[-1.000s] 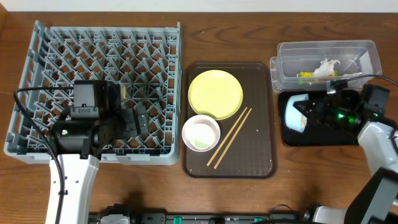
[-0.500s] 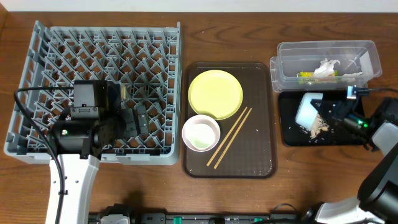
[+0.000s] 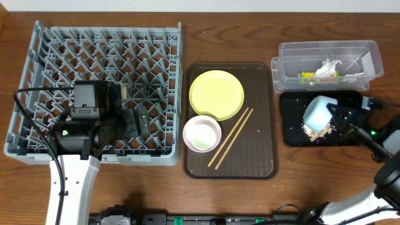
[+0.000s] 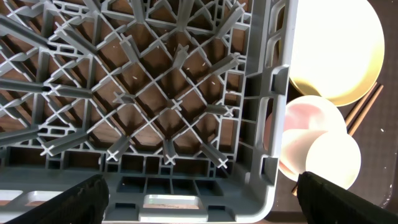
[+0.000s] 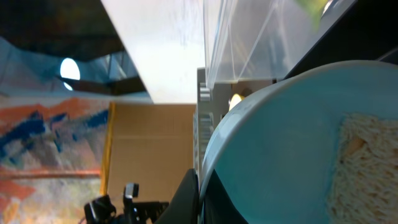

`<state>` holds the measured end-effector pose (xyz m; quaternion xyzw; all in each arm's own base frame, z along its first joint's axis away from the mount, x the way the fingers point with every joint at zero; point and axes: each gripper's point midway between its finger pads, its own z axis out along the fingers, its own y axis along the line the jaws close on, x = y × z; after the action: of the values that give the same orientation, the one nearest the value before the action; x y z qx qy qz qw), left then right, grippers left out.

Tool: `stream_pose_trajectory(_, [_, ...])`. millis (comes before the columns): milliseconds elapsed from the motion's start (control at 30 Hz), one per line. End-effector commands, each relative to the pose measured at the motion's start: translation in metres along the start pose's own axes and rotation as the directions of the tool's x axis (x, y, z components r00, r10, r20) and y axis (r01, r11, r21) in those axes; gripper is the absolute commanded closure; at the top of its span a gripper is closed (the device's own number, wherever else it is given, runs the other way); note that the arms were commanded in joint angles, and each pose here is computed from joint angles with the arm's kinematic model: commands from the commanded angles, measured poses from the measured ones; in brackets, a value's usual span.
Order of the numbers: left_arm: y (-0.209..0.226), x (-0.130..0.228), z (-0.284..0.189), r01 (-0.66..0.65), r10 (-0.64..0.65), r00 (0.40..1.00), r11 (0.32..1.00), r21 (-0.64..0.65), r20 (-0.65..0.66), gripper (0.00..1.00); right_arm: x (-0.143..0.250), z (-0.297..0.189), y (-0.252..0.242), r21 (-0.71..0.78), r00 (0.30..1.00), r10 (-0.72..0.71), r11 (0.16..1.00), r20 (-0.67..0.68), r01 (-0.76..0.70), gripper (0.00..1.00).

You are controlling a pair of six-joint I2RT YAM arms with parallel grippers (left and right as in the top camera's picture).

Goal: Sort waste into correct bins and load items into the dishwasher rack
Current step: 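Tip the blue bowl over the black tray to pour out rice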

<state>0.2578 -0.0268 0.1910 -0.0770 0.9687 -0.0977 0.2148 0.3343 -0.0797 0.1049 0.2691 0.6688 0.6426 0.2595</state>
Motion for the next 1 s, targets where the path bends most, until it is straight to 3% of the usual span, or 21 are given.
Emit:
stream_pose_trajectory(0, [-0.002,-0.003,-0.002,0.004,-0.004,1.000,1.000,0.012,0.004,0.02,-0.012,-0.014,0.005,-0.031,0.999,0.039,0.999,0.038,-0.038,0.99])
stream_pose_trajectory(233, [-0.002,-0.003,-0.002,0.004,-0.004,1.000,1.000,0.012,0.004,0.02,-0.024,-0.028,0.006,-0.037,0.993,0.088,0.996,0.081,-0.085,0.99])
stream_pose_trajectory(733, [-0.002,-0.003,-0.002,0.004,-0.004,1.000,1.000,0.012,0.005,0.02,0.002,0.024,0.011,-0.020,0.990,0.113,0.993,-0.090,-0.115,0.99])
stream_pose_trajectory(967, [-0.002,-0.003,-0.002,0.004,-0.004,1.000,1.000,0.012,0.005,0.02,-0.005,0.030,0.036,-0.026,0.994,0.041,0.999,-0.105,-0.044,0.99])
